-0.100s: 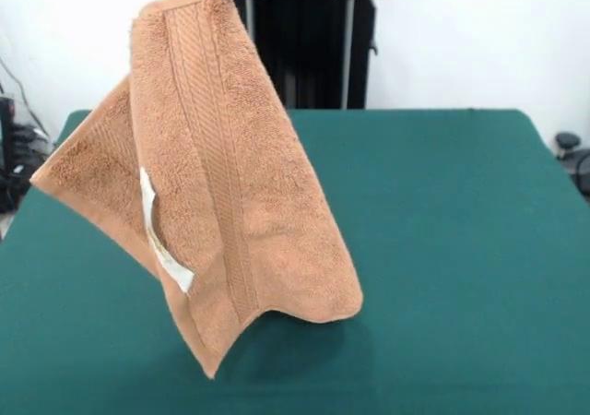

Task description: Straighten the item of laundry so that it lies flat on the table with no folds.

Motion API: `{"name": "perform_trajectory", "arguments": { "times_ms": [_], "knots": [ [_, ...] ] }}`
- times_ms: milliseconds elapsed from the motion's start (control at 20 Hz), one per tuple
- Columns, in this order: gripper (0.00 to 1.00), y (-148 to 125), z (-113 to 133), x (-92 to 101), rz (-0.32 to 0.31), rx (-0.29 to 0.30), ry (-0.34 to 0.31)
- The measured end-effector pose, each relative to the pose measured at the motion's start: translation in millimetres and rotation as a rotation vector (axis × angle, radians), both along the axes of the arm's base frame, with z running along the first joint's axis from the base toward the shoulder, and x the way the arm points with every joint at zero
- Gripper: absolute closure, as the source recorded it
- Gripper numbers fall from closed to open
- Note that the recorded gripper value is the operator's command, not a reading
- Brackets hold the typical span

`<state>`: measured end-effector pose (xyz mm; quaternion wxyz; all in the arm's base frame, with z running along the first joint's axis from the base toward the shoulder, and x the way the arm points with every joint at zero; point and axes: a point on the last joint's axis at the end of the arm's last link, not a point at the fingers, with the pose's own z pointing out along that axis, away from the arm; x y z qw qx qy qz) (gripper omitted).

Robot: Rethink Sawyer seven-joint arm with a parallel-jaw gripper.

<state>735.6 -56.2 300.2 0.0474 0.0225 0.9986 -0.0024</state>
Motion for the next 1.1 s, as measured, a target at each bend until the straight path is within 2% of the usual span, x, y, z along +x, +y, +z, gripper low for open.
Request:
{"name": "perform_trajectory", "arguments": {
  "times_ms": [400,550,1100],
  "knots": [
    [1.0,-1,-9,-1.9,-0.005,-0.032,-0.031],
    [1.0,10,-14,-5.4,0.009,-0.045,-0.036],
    [1.0,78,-33,-20.2,0.101,-0.095,-0.065]
  ]
}}
